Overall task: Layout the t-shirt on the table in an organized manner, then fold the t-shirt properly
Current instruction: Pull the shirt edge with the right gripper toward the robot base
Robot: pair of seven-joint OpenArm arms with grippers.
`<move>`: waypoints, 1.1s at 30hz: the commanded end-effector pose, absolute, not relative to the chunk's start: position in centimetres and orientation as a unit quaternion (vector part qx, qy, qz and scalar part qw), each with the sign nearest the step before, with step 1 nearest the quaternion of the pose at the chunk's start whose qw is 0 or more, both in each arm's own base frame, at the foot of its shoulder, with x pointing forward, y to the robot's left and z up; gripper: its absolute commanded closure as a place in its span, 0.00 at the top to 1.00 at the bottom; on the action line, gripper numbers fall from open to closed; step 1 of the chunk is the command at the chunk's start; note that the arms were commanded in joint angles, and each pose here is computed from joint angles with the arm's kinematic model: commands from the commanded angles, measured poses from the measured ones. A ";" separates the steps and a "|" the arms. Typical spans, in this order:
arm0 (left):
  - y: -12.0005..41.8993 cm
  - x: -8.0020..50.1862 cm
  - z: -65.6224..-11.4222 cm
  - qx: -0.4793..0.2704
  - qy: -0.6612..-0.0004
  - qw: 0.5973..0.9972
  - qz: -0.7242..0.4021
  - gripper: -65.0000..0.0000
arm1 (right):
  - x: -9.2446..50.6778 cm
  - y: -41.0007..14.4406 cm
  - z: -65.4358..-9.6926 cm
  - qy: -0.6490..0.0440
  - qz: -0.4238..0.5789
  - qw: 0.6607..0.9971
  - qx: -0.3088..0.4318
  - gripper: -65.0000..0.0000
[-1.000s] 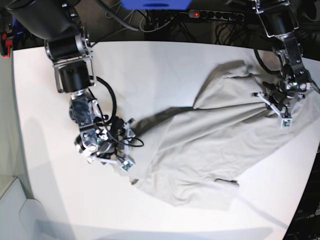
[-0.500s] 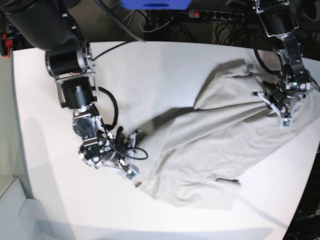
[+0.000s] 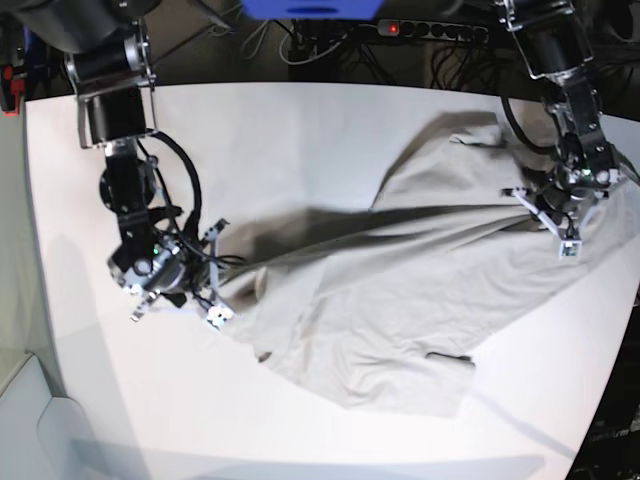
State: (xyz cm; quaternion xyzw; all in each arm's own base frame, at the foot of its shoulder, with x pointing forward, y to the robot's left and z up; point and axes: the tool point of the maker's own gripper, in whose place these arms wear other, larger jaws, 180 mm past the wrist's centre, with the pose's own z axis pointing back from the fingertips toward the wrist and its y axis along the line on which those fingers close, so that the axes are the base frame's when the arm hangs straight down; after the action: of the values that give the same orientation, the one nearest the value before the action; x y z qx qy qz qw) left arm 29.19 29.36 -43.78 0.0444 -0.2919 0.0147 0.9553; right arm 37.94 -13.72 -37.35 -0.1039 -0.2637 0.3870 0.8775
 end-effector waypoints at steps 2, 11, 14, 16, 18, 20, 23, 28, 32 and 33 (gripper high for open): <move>29.5 27.5 -45.0 0.053 -0.247 0.968 0.010 0.00 | 38.0 -15.2 -34.9 -0.276 0.385 0.868 -0.147 0.01; 28.1 30.3 -41.8 0.052 -0.272 0.961 0.007 0.00 | 34.9 -15.4 -30.4 -0.250 0.451 0.826 -0.229 0.01; 27.1 31.1 -40.3 0.050 -0.294 0.955 0.006 0.00 | 33.4 -15.1 -31.3 -0.236 0.461 0.825 -0.226 0.01; 26.7 31.7 -38.9 0.055 -0.315 0.948 0.001 0.00 | 32.3 -14.8 -32.3 -0.218 0.481 0.818 -0.226 0.01; 26.2 32.1 -38.0 0.054 -0.329 0.943 0.000 0.00 | 30.6 -13.8 -33.9 -0.196 0.522 0.800 -0.221 0.01; 26.0 32.2 -37.3 0.056 -0.340 0.939 0.000 0.00 | 28.6 -12.1 -35.5 -0.176 0.567 0.777 -0.209 0.01; 26.0 32.4 -36.5 0.060 -0.350 0.935 -0.003 0.00 | 26.2 -10.7 -37.2 -0.152 0.615 0.748 -0.197 0.01; 25.5 32.7 -35.5 0.059 -0.367 0.928 -0.001 0.00 | 25.9 -11.3 -37.5 -0.141 0.620 0.740 -0.218 0.01; 25.5 31.9 -35.8 0.062 -0.361 0.930 -0.003 0.00 | 26.1 -13.5 -36.8 -0.117 0.610 0.730 -0.284 0.10; 25.5 31.9 -35.8 0.062 -0.361 0.930 -0.003 0.00 | 25.9 -14.3 -36.8 -0.106 0.610 0.726 -0.300 0.15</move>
State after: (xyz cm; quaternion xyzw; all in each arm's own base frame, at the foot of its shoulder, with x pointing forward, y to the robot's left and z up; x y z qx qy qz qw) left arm 30.82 25.19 -37.27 0.0566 -0.3364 -0.0036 0.9400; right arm 25.46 -13.69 -37.61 -0.2816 -0.1049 0.6131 0.7306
